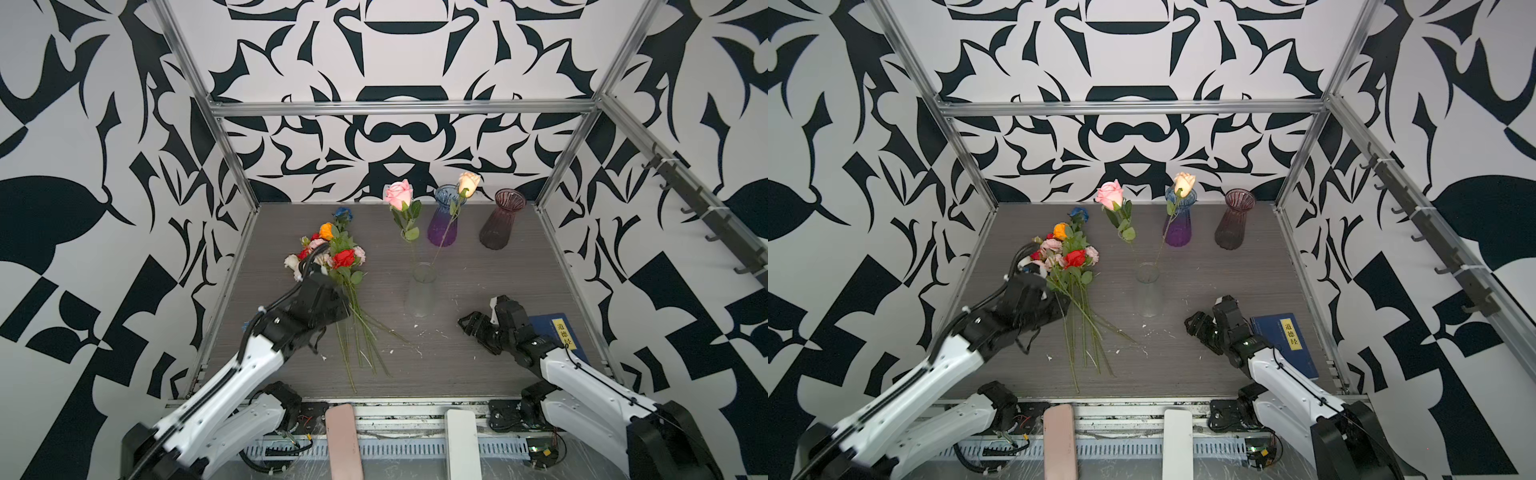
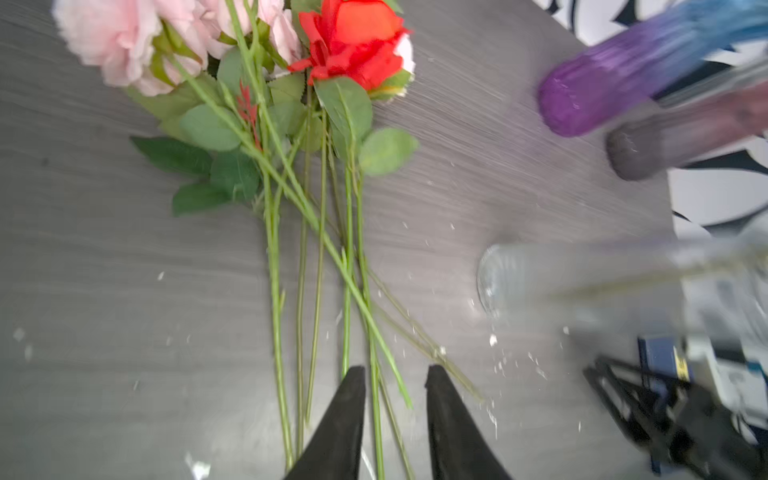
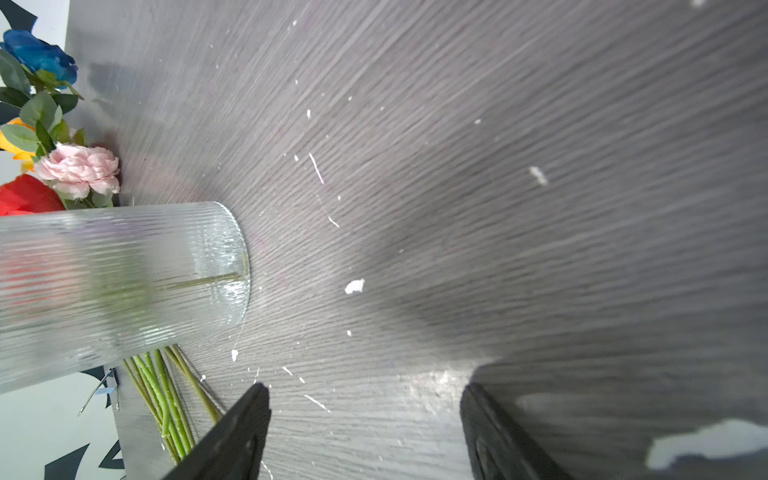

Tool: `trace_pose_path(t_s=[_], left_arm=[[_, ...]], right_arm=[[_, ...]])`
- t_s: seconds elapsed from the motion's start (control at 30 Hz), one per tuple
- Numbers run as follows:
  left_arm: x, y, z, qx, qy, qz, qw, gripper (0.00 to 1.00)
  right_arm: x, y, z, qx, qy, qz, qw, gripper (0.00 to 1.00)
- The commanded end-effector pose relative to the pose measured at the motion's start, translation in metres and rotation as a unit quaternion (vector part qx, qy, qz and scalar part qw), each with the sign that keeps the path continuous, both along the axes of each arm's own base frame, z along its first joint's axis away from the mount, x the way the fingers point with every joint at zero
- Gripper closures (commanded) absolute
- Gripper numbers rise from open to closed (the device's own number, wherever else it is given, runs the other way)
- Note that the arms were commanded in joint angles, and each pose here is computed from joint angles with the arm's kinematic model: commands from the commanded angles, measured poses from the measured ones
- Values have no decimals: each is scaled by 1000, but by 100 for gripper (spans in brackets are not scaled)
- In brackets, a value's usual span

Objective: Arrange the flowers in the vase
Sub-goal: 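Move the left gripper back to the remaining roses, then position the left gripper at the red rose stem below its head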

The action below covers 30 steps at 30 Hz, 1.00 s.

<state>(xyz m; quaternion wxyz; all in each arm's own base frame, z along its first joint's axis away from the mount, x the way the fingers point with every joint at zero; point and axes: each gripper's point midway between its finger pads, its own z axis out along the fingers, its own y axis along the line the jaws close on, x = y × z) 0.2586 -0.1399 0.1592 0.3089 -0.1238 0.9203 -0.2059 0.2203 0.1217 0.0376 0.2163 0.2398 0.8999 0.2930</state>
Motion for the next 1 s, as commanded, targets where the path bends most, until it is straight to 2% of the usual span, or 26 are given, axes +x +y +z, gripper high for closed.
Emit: trace_pose_path(t_s=[0.0,0.1,0.2,0.33,0.7,0.97], left_arm=[[36,-6,-8,-39,11,-40,998,72],[71,6,-28,-59,43,-19,997,78],[95,1,-37,-56,64,-32,996,79],[111,-5,-53,-51,88,-41,994,78],[105,1,-86,-33,122,-29,992,82],[97,15,-79,11,116,-27,993,68]], right_arm=[[1,-3,1,-10,-10,-2,1000,24],[1,-4,4,-8,-17,-3,1000,24],[2,-6,9,-8,-28,-8,1000,23],[3,-8,12,-7,-35,-10,999,23],[1,-8,11,-3,-35,-7,999,23],[1,-8,10,-2,-32,-7,999,23]])
